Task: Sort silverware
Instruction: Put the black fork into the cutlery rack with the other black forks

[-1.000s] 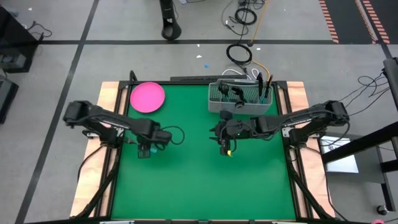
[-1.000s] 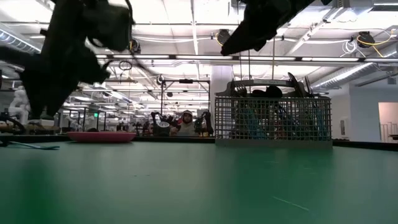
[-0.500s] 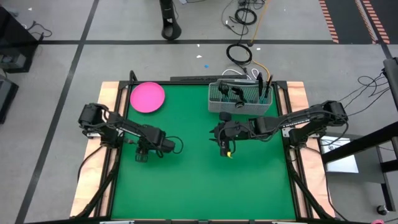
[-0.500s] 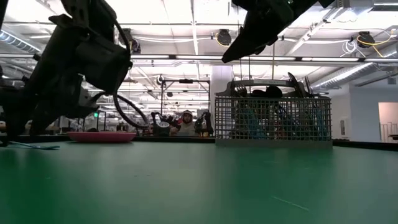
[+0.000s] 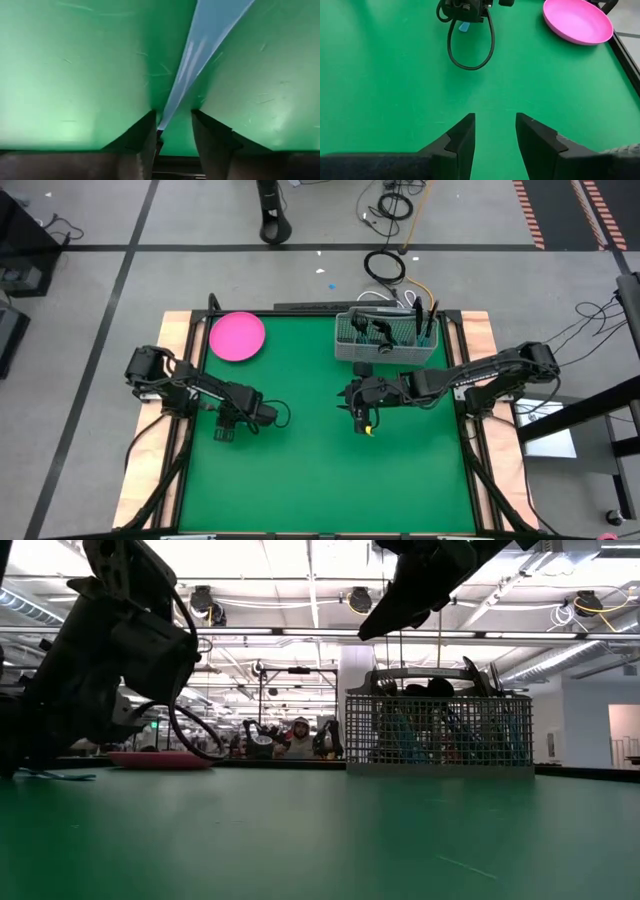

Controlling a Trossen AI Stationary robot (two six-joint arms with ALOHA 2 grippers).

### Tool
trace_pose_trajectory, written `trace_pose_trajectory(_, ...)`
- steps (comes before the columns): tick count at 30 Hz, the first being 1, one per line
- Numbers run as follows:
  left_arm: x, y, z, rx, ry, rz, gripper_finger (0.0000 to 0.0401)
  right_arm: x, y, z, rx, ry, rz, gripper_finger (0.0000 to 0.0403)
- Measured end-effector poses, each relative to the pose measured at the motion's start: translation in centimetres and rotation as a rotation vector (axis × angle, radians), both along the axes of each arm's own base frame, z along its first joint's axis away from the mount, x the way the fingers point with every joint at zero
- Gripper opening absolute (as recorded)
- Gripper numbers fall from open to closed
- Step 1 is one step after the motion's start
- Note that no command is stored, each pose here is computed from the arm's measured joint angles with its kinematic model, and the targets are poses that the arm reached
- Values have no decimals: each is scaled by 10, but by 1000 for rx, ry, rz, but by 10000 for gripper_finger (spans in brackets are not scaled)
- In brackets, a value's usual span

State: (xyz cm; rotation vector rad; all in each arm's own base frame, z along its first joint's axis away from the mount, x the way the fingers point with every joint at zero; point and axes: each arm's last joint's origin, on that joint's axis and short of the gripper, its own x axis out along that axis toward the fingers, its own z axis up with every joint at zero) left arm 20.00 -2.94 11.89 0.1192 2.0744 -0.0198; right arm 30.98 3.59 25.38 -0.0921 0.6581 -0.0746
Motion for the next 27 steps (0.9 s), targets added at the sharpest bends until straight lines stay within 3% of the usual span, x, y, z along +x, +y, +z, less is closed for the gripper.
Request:
trace_pose_trajectory(10,1,-1,-2,-17,-21,-5,13,-1,7,0,16,-7,10,130)
trace_pose_trajectory(15,7,0,6,-3,-35,-29,12,-1,12,0,16,-8,27,130)
trace_pose_trajectory(20,21,-2,30,-9,-136,-16,12,-1,12,1,3,-16,33,130)
trace_pose_trajectory(24,34,-3,57,-31,-305,-12,12,-1,12,1,-3,-18,39,130)
trace_pose_trajectory(27,43,-5,78,-55,-506,6,12,0,12,2,-9,-21,44,130)
